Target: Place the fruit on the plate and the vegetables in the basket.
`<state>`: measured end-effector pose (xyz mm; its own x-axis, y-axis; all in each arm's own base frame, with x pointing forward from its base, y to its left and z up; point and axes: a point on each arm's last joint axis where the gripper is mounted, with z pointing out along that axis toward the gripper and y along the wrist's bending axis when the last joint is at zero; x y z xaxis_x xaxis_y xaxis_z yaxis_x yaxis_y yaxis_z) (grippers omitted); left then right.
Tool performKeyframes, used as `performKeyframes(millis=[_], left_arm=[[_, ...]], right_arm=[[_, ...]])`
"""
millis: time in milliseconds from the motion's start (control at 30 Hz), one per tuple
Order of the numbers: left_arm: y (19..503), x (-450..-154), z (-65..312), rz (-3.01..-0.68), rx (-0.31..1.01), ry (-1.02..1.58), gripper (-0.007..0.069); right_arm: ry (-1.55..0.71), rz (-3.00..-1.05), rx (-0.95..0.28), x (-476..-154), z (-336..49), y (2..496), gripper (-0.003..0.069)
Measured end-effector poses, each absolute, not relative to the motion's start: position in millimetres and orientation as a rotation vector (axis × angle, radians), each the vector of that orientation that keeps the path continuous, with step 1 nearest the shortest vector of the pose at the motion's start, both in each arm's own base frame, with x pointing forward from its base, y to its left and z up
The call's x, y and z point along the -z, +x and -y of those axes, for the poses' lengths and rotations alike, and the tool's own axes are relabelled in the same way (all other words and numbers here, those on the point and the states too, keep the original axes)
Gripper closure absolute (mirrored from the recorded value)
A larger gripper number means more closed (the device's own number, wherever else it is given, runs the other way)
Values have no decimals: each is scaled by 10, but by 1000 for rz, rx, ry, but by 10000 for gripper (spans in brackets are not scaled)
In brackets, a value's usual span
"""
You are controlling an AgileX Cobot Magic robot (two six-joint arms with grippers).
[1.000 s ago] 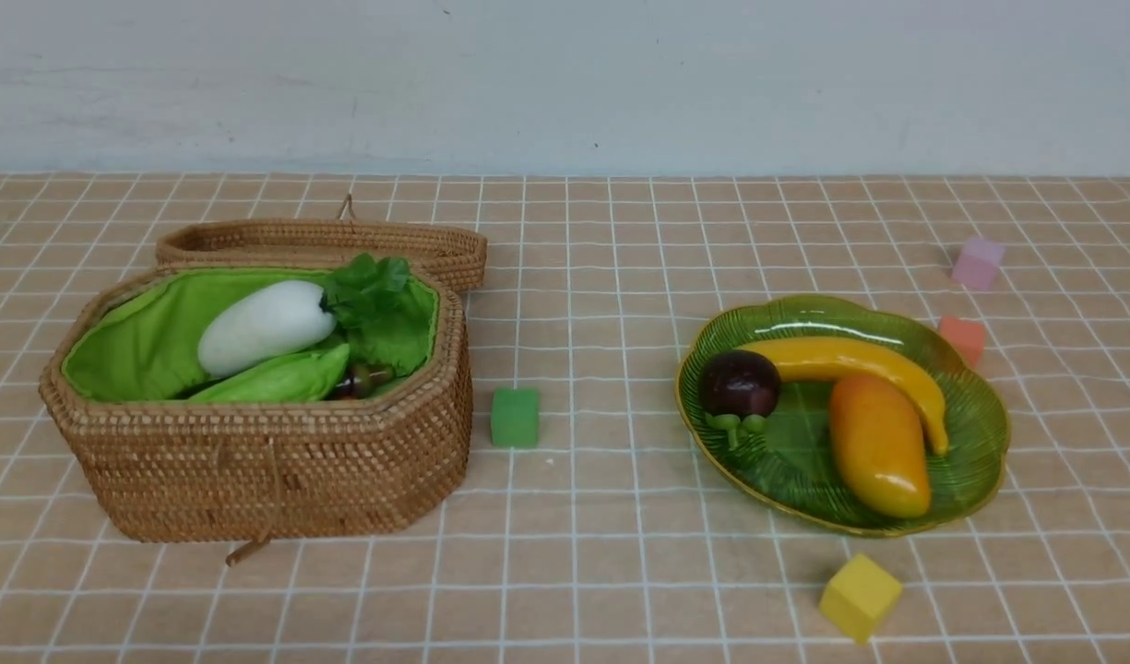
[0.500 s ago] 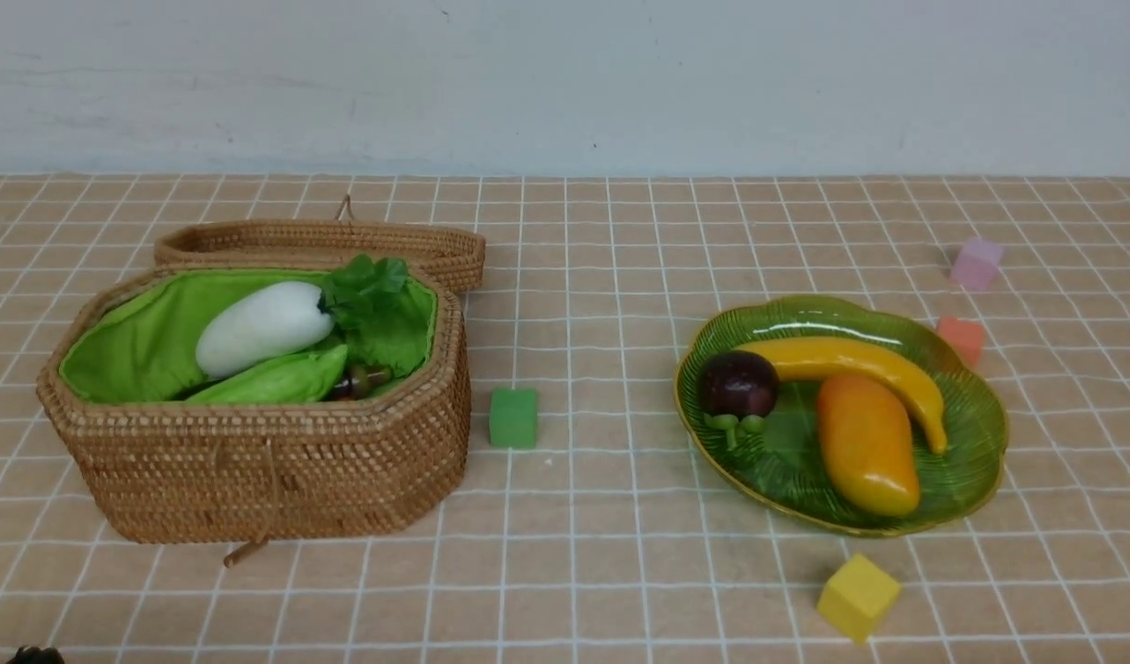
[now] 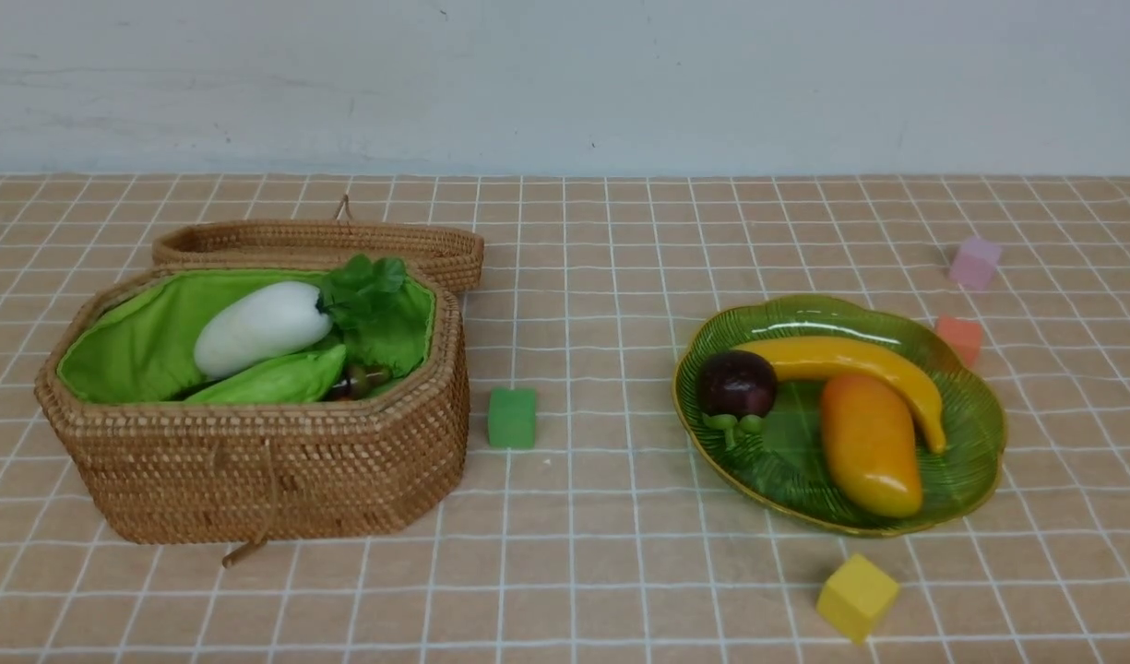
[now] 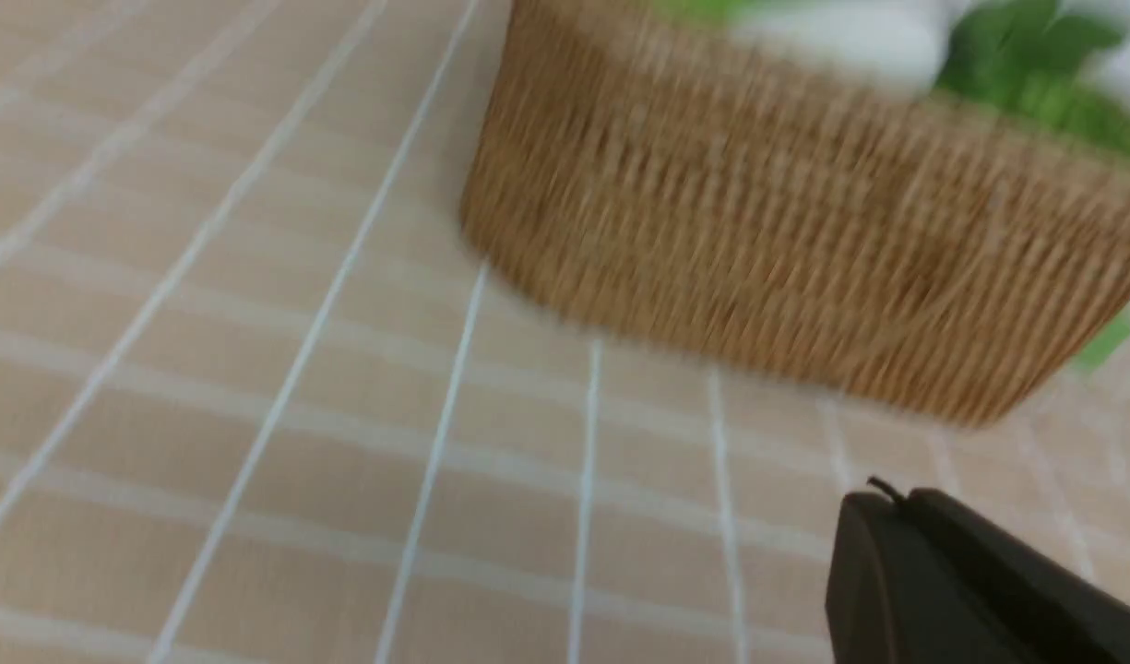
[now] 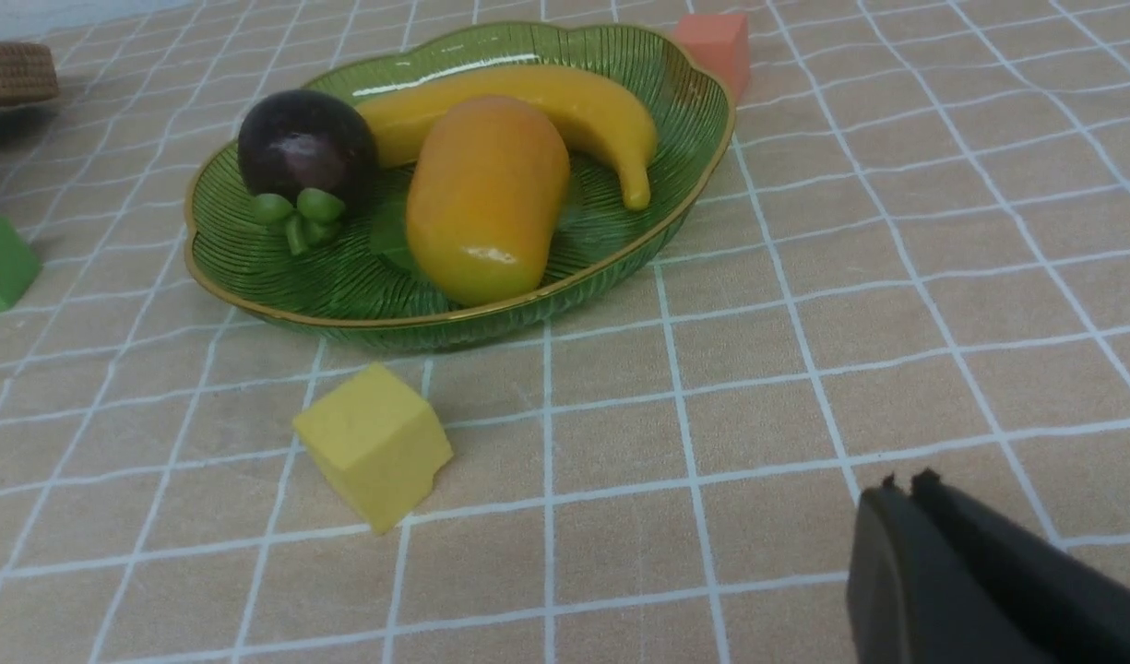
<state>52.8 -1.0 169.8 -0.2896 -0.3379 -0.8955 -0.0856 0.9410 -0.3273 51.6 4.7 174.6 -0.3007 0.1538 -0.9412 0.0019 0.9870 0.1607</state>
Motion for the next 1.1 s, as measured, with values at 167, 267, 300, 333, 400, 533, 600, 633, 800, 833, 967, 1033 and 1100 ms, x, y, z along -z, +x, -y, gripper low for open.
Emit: performKeyframes(millis=[167, 267, 300, 333, 400, 533, 600, 633, 800, 833, 967, 1033, 1100], left_arm=[[525, -1691, 20, -1866, 281, -330, 638], [525, -1691, 21, -1866, 285, -333, 638], [525, -1691, 21, -1866, 285, -333, 638], [525, -1691, 21, -1866, 285, -333, 638], [525, -1691, 21, -1866, 286, -334, 638], [525, -1691, 22, -1866, 289, -336, 638], [525, -1691, 22, -1866, 289, -336, 638], [525, -1691, 22, -1866, 289, -336, 638], [525, -1691, 22, -1866, 289, -336, 638], [525, -1691, 22, -1866, 289, -336, 638], [525, -1691, 22, -1866, 289, -336, 638], [525, -1691, 22, -1866, 289, -336, 638], [525, -1691, 22, -1866, 289, -336, 638]], right_arm=[[113, -1872, -150, -1746, -47, 516, 643], [113, -1872, -150, -1746, -47, 516, 641], [113, -1872, -150, -1746, -47, 516, 641], [113, -1872, -150, -1746, -47, 516, 640], [113, -1872, -150, -1746, -47, 516, 638], [113, -1872, -150, -1746, -47, 516, 632], [113, -1872, -150, -1746, -47, 516, 632], [113, -1872, -150, -1746, -47, 516, 632], [113, -1872, -150, -1746, -47, 516, 632], [113, -1872, -150, -1746, -47, 516, 632], [113, -1872, -150, -1746, -47, 516, 631], [113, -1872, -150, -1746, -47, 516, 631], [113, -1872, -150, -1746, -47, 516, 628]])
